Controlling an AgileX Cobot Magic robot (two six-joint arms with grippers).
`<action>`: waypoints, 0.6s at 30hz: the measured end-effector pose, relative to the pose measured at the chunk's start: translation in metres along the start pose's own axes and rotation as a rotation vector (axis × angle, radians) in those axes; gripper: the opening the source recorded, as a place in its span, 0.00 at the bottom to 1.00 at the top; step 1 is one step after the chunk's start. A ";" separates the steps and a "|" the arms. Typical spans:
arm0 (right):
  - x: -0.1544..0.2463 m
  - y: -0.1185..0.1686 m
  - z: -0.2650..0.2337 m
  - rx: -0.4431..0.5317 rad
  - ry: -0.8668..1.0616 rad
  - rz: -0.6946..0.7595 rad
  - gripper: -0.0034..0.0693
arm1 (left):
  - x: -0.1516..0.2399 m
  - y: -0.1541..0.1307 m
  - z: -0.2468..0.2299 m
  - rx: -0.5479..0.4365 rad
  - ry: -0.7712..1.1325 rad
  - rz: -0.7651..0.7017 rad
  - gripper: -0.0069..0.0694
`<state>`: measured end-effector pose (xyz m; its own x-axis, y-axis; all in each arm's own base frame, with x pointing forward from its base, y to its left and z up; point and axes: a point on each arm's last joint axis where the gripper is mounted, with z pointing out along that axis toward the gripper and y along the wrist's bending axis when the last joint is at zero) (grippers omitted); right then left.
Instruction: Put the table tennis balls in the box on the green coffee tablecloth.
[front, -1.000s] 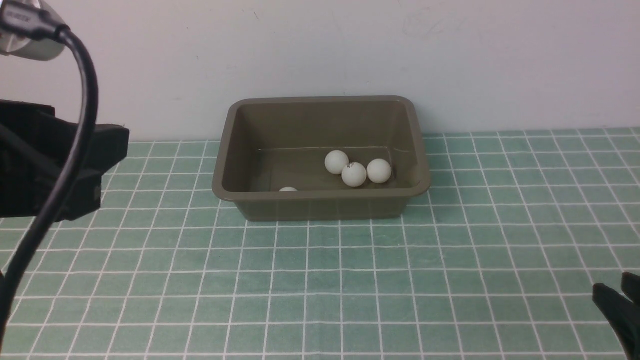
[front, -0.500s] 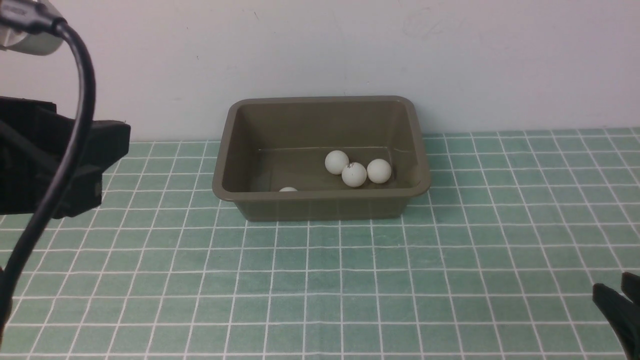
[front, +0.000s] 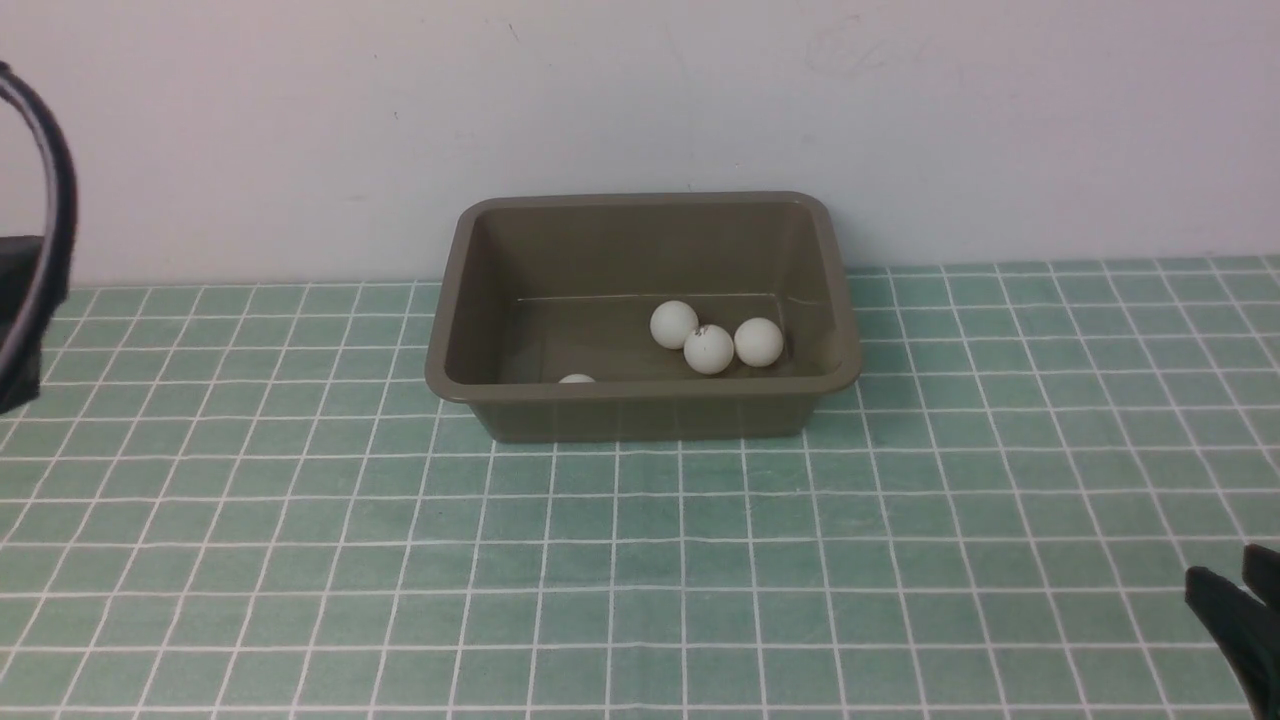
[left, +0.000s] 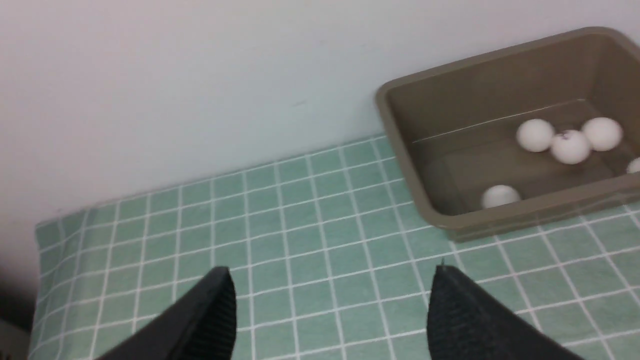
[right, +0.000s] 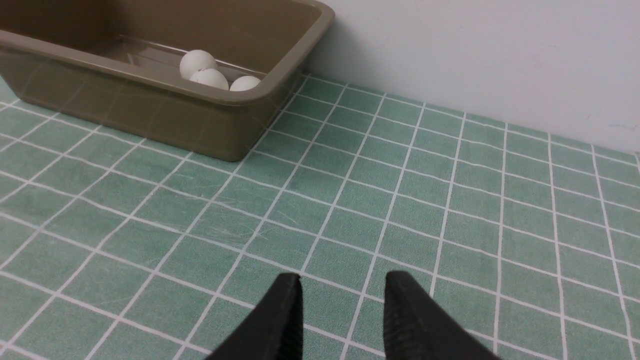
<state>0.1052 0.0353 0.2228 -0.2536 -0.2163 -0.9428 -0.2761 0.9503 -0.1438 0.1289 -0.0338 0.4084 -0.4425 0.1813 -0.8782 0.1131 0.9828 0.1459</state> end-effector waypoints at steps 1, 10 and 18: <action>0.000 0.000 0.000 0.000 0.000 0.000 0.35 | 0.001 0.005 0.001 -0.034 0.017 -0.026 0.69; 0.000 0.000 0.000 0.000 0.000 0.000 0.35 | 0.014 0.034 0.005 -0.155 0.135 -0.214 0.69; 0.000 0.000 0.000 0.000 0.000 0.001 0.35 | 0.036 0.014 0.040 0.039 0.033 -0.076 0.69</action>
<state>0.1052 0.0353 0.2228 -0.2538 -0.2155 -0.9429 -0.2759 0.9505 -0.1430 0.1504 -0.0149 0.3607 -0.4800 0.1077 -0.8706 0.1124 0.9918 0.0607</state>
